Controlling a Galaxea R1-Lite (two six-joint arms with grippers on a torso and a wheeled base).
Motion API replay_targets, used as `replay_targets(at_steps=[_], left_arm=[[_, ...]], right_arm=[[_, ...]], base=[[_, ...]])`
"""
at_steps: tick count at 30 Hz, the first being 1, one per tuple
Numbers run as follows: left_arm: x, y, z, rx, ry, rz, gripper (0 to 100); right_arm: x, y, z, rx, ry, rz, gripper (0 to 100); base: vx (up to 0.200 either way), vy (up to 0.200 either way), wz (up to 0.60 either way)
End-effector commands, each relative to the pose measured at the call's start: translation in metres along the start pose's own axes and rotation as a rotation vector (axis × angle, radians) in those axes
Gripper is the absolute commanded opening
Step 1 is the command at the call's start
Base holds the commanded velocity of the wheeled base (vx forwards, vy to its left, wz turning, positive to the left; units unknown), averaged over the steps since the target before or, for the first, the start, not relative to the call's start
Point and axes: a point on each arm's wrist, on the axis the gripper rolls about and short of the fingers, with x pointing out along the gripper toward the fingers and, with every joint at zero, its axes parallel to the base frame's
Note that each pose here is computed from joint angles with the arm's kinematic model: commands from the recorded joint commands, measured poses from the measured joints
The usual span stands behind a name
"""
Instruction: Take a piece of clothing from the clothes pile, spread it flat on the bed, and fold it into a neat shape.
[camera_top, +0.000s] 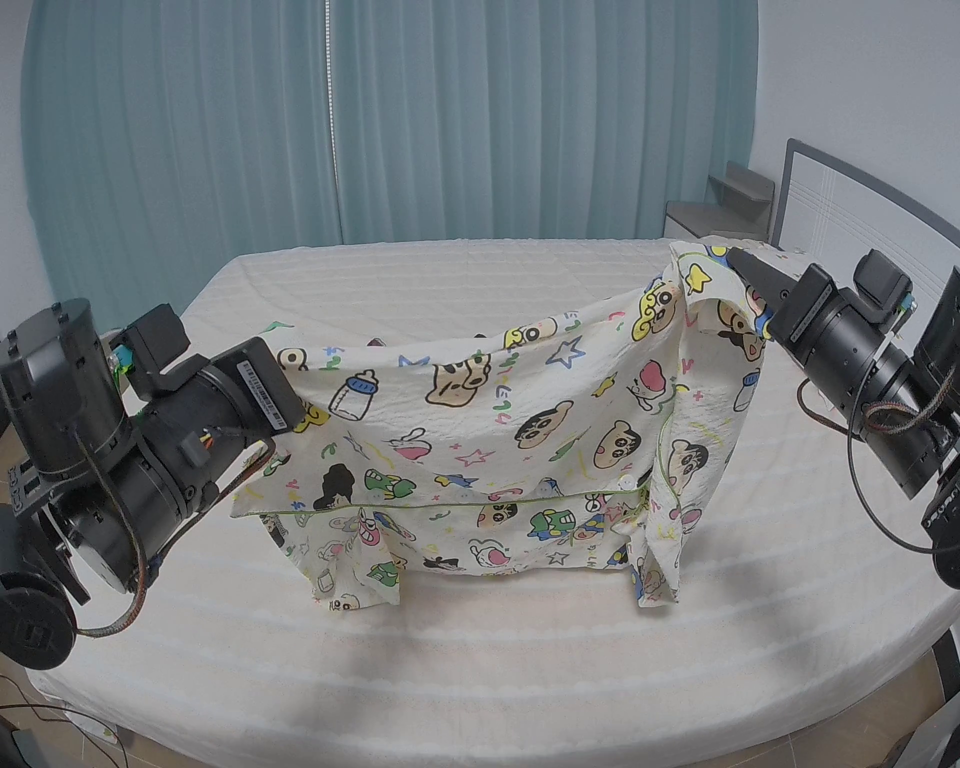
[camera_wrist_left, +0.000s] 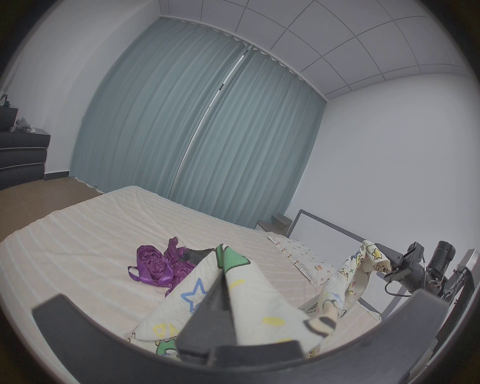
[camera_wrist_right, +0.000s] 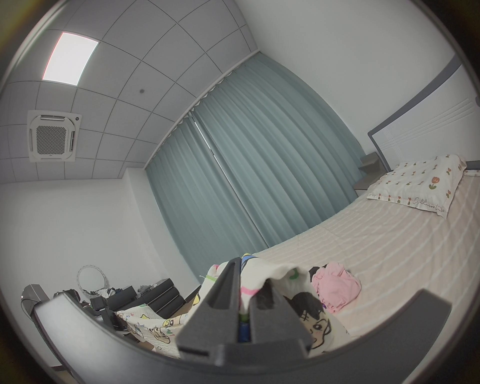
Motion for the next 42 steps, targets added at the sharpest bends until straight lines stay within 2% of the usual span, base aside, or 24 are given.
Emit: replay_targets(at_steps=[1,5,8,10,15,34,42], left_arm=[[-0.003,0.000,-0.003,0.000,0.009,-0.002,0],[-0.005,0.003,-0.006,0.004,0.021,0.004,0],[-0.006,0.001,-0.007,-0.020,0.023,-0.006,0],[-0.008,-0.005,-0.009,-0.071,0.031,-0.031,0],[-0.007,-0.008,-0.012,-0.074,0.048,-0.042,0],[0.007,-0.018,-0.010,-0.073,0.036,-0.064,0],[0.019,-0.029,-0.009,-0.078,0.027,-0.083,0]], right_arm=[[-0.004,0.002,-0.001,0.003,0.003,0.005,0],[-0.015,0.005,0.002,0.006,0.004,0.020,0],[-0.019,0.008,0.007,0.009,-0.013,0.031,0],[-0.022,0.009,0.010,0.010,-0.022,0.037,0],[-0.024,0.006,0.007,0.008,-0.006,0.031,0],[-0.022,0.004,0.012,0.004,-0.026,0.023,0],[-0.019,-0.009,0.035,-0.020,-0.104,-0.010,0]], base=[[-0.200,0.000,0.00],[-0.100,0.000,0.00],[0.000,0.000,0.00],[0.000,0.000,0.00],[0.000,0.000,0.00],[0.000,-0.200,0.00],[0.000,-0.200,0.00]])
